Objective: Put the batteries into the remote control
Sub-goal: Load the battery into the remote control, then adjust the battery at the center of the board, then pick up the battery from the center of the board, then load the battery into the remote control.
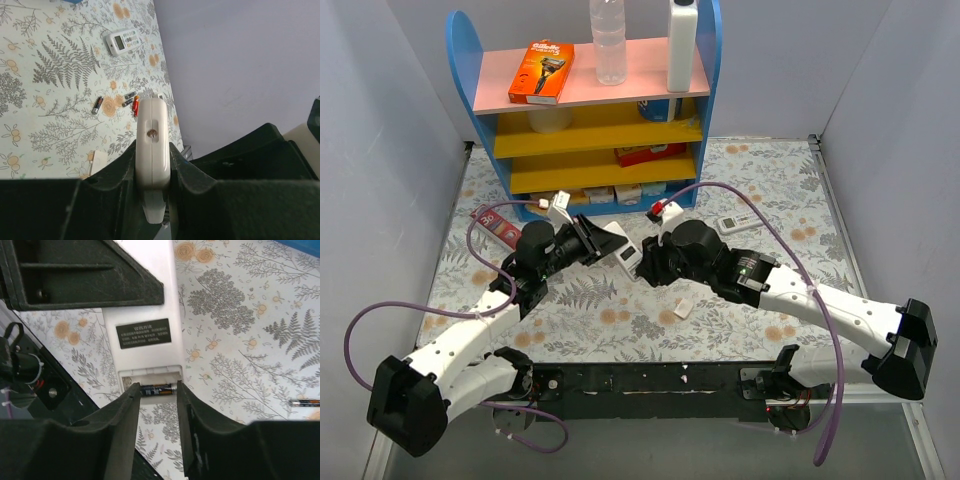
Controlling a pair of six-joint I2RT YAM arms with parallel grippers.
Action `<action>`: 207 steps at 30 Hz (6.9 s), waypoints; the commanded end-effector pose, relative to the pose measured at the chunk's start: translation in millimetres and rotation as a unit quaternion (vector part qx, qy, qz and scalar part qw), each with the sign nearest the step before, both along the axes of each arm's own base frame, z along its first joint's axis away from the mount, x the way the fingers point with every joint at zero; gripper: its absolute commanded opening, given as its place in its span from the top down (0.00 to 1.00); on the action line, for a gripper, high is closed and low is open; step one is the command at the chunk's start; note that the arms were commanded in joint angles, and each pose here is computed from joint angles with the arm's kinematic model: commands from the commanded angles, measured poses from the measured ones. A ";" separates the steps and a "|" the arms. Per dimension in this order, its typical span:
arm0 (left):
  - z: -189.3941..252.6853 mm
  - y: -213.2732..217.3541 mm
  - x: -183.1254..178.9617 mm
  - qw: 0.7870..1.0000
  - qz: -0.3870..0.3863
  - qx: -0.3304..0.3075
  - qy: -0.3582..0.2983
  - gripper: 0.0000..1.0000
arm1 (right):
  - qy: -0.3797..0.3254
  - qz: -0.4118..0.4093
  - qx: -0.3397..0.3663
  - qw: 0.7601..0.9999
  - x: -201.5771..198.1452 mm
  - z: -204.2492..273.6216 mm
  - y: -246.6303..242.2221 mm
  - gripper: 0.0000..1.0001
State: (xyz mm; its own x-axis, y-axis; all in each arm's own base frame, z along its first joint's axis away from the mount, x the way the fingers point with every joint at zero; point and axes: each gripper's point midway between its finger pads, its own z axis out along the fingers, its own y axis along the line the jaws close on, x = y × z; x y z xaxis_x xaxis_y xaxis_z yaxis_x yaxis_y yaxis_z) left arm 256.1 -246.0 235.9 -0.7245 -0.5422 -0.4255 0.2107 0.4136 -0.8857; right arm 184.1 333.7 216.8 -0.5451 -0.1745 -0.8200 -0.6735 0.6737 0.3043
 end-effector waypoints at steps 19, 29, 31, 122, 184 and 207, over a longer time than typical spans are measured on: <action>-18.5 18.9 -23.5 0.995 -0.001 0.011 -0.102 1.00 | 0.096 -0.198 -0.154 0.963 45.0 -56.7 -180.2 0.05; -26.6 18.8 -37.2 0.994 -0.013 -0.027 -0.105 1.00 | 0.165 -0.326 -0.181 0.913 74.4 -106.3 -220.1 0.29; -28.0 19.8 -37.0 0.994 -0.010 -0.027 -0.106 1.00 | 0.176 -0.362 -0.182 0.897 79.3 -111.5 -224.8 0.32; -27.4 15.4 -33.6 0.995 -0.016 -0.025 -0.098 1.00 | 0.330 -0.348 -0.227 0.847 -3.5 -216.2 -189.0 0.60; -4.5 -9.1 -24.0 0.988 -0.038 -0.088 -0.118 1.00 | 0.188 -0.298 0.015 0.936 82.0 -60.7 -129.0 0.97; 36.0 -28.3 -1.9 0.976 0.077 -0.117 -0.166 1.00 | 0.080 -0.316 0.259 0.909 32.7 53.8 -60.4 0.99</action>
